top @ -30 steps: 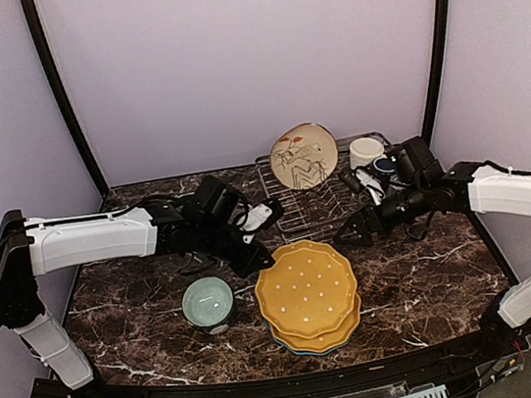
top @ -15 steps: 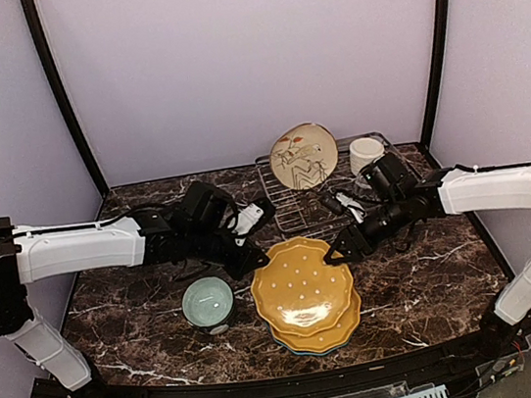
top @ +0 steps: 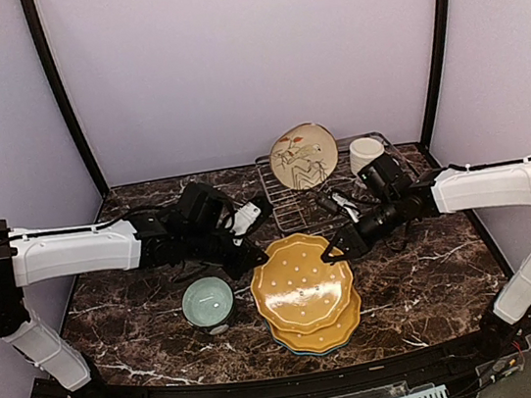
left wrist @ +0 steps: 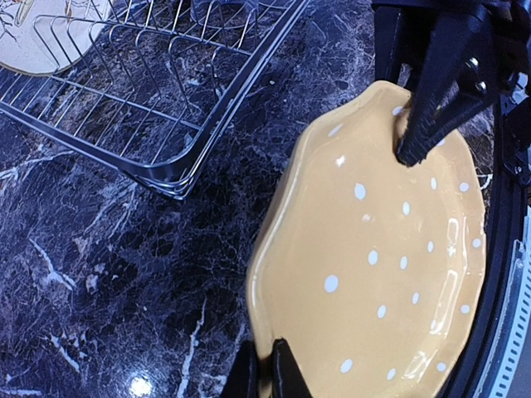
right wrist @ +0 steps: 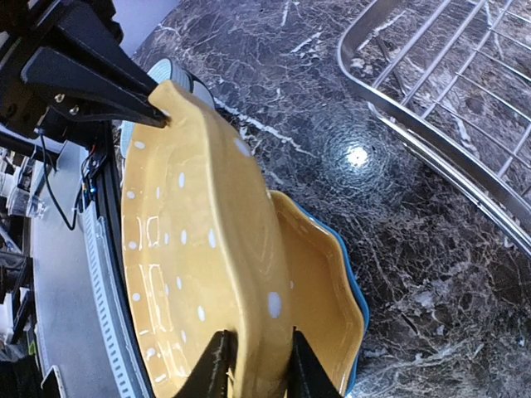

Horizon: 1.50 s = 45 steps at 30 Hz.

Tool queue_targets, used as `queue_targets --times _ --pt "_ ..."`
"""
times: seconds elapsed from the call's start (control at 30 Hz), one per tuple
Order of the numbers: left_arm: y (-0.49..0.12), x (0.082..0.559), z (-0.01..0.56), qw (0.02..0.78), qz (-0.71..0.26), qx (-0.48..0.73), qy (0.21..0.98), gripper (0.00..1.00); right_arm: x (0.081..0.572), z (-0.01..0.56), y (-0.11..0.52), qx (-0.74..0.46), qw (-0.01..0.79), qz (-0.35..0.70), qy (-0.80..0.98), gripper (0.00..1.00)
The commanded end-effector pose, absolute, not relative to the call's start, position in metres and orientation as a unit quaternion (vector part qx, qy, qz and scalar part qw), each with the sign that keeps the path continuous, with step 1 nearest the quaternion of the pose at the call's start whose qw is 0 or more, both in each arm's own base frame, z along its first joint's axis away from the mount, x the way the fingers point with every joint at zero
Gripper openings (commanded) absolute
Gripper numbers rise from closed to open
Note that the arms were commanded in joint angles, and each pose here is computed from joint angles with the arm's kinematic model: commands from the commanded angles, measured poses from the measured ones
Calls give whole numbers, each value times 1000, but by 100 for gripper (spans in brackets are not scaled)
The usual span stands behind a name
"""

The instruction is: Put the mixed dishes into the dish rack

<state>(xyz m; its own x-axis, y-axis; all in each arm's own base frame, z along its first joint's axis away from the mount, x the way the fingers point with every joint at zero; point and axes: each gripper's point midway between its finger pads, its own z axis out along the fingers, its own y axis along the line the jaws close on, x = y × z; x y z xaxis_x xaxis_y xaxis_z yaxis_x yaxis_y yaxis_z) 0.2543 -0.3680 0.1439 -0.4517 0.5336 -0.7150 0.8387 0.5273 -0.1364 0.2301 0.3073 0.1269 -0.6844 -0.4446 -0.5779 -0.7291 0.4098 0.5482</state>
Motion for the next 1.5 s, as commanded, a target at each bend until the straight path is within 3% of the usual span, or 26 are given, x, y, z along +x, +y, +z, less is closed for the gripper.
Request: queue_targets --times 0.0,0.23,0.37,0.67,0.8,1.1,1.47 --pt "-377 259 202 390 -287 404 776 1 234 144 318 -375 190 427 801 3" --pt "-371 257 209 402 -283 406 771 1 248 181 318 -394 243 415 783 0" --pt "-366 255 221 416 -281 405 765 27 263 212 314 -408 291 397 769 0" --pt "-338 256 260 474 -266 360 759 72 314 299 290 -432 437 323 720 0" --pt "-324 260 265 490 -241 345 764 77 339 340 281 -446 509 260 688 0" --pt "-319 265 257 491 -218 342 771 78 407 405 253 -465 665 78 579 0" --pt "-321 271 242 482 -200 346 780 78 474 420 251 -491 727 3 480 0"
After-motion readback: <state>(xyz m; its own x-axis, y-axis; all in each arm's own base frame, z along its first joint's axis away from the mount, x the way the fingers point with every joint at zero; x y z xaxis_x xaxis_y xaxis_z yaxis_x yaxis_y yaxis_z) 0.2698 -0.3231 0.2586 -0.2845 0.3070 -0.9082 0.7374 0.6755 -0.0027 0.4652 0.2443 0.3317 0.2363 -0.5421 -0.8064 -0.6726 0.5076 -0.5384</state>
